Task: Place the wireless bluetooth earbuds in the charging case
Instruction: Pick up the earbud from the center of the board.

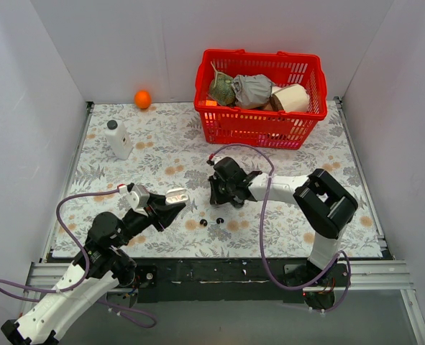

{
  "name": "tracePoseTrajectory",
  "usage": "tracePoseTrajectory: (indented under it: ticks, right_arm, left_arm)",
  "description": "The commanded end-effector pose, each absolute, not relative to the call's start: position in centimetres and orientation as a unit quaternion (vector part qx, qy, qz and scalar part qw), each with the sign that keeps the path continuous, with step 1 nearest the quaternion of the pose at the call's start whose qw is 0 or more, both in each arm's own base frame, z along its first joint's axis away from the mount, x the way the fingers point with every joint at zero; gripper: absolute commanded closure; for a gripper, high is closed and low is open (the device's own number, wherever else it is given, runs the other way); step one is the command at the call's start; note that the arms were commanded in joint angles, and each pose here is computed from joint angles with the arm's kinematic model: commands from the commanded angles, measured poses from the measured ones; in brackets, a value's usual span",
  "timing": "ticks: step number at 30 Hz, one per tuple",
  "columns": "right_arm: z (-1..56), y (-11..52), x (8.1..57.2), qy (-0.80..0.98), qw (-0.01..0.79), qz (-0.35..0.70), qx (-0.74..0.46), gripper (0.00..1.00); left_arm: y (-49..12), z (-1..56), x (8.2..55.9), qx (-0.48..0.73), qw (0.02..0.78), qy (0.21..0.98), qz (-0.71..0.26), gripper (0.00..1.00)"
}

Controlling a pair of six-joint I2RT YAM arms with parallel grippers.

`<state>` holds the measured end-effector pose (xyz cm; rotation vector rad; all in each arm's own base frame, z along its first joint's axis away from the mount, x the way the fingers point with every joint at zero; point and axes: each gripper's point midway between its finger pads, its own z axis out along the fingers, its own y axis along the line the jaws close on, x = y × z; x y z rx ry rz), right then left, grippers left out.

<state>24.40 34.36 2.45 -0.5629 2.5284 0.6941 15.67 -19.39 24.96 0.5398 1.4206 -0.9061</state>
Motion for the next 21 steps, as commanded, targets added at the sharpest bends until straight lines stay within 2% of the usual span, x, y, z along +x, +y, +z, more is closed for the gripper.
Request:
tracePoseTrajectory:
  ticks: [1, 11, 18, 21]
  right_arm:
    - [2.9, 36.1, 24.9, 0.915, 0.225, 0.26, -0.211, 0.99]
    - [2.5, 36.9, 27.8, 0.922, 0.241, 0.229, -0.197, 0.99]
    - [4.4, 37.6, 30.5, 0.914, 0.272, 0.212, -0.211, 0.99]
    - [6.9, 38.0, 30.6, 0.896, 0.296, 0.23, -0.239, 0.96]
  left_arm:
    - [-19.2, 26.8, 15.5, 0.234, 0.643, 0.609, -0.4, 1.0]
    - [-19.3, 26.9, 15.4, 0.228, 0.639, 0.612, -0.407, 1.0]
    - [-19.5, 26.8, 15.7, 0.228, 0.637, 0.615, -0.405, 1.0]
    - [-19.4, 27.1, 15.6, 0.229, 0.639, 0.612, -0.405, 1.0]
